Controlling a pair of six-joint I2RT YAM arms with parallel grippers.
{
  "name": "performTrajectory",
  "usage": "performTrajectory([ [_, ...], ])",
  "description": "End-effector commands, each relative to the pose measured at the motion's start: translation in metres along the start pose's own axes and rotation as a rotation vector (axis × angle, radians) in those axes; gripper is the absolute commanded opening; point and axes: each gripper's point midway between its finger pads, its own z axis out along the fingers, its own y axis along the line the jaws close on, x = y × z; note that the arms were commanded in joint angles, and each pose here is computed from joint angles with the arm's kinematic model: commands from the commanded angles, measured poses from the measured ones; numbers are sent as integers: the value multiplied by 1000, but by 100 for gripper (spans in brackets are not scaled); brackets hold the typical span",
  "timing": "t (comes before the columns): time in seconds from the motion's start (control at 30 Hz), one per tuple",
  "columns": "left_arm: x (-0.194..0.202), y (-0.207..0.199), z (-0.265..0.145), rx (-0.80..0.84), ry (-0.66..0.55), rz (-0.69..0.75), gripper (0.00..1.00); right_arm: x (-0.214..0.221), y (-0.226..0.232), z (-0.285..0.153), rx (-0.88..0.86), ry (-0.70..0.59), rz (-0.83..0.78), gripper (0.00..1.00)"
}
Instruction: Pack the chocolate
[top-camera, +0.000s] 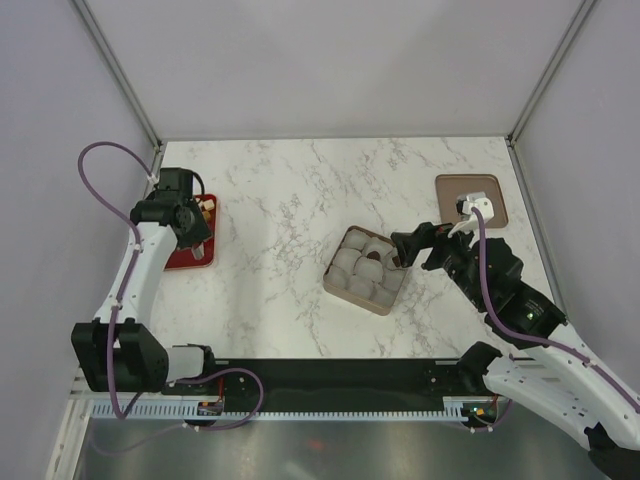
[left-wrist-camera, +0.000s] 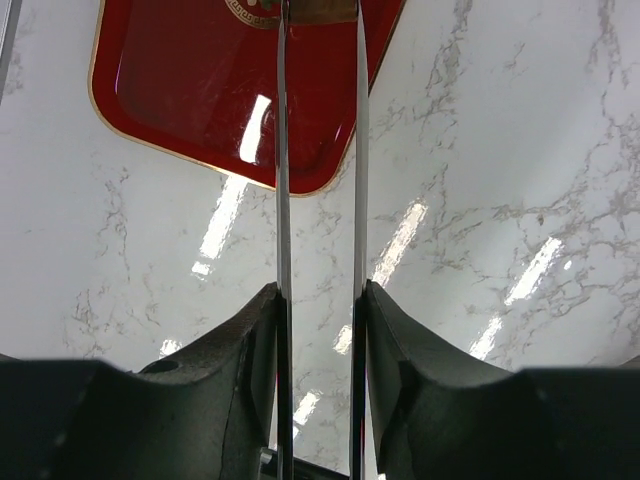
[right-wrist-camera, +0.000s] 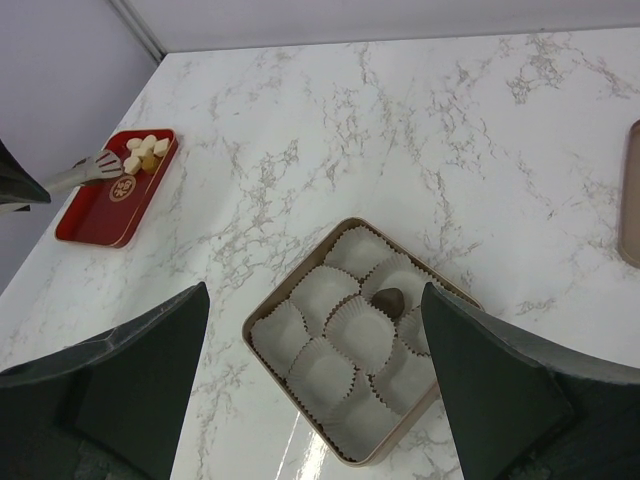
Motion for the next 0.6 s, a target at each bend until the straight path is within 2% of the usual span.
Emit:
performTrajectory([
  [0.0, -20, -4, -27, 62, -76, 30, 41, -13, 6, -2, -22, -34, 19, 95],
  [0.27, -26, -26, -61, 230, -120, 28, 39, -19, 1, -4, 12, -45, 15, 96],
  [0.47, -16, -78, -86, 378, -129, 99, 38, -22, -2, -5, 31, -51, 13, 95],
  [0.57, 2, -120, -98, 446, -115, 173, 38, -25, -6, -8, 52, -61, 8, 95],
])
